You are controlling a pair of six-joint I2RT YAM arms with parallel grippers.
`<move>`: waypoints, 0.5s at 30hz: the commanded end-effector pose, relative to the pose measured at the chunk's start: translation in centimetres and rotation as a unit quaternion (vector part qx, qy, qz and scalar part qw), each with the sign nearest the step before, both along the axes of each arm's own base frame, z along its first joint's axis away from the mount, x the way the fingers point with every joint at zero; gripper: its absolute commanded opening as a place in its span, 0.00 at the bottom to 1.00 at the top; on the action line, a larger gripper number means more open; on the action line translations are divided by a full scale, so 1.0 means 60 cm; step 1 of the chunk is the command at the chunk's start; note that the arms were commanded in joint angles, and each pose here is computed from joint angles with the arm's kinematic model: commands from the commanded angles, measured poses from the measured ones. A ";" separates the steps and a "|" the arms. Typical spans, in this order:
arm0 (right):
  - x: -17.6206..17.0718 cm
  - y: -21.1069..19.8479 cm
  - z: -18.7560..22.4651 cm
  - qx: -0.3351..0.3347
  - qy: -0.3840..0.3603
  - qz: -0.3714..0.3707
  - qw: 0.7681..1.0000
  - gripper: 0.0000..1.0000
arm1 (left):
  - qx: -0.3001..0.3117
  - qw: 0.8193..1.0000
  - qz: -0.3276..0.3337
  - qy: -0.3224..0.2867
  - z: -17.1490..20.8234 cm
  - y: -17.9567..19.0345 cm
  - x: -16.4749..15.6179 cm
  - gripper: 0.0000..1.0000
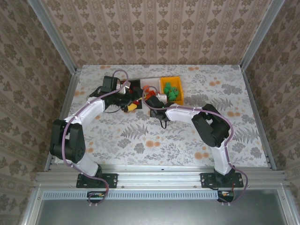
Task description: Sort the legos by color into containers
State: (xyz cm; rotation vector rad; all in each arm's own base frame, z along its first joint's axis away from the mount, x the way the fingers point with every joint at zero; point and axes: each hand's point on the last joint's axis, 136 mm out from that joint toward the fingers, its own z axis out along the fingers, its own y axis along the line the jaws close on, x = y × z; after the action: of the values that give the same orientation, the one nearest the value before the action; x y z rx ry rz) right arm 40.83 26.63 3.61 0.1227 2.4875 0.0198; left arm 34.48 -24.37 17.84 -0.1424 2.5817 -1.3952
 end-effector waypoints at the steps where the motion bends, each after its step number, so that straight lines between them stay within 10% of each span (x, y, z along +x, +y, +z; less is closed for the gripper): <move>1: 0.013 -0.007 -0.014 -0.016 -0.004 -0.016 1.000 0.62 | -0.007 1.000 0.001 -0.006 0.014 0.003 -0.001 1.00; 15: 0.021 -0.009 -0.019 -0.027 -0.026 -0.029 0.999 0.44 | -0.006 1.000 0.002 -0.005 0.013 0.003 0.000 1.00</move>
State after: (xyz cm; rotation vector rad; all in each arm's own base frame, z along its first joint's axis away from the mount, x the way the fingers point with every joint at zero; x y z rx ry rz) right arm 41.79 26.29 2.93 0.1582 2.4489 -0.0239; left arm 34.57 -24.27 17.80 -0.1474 2.5812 -1.3893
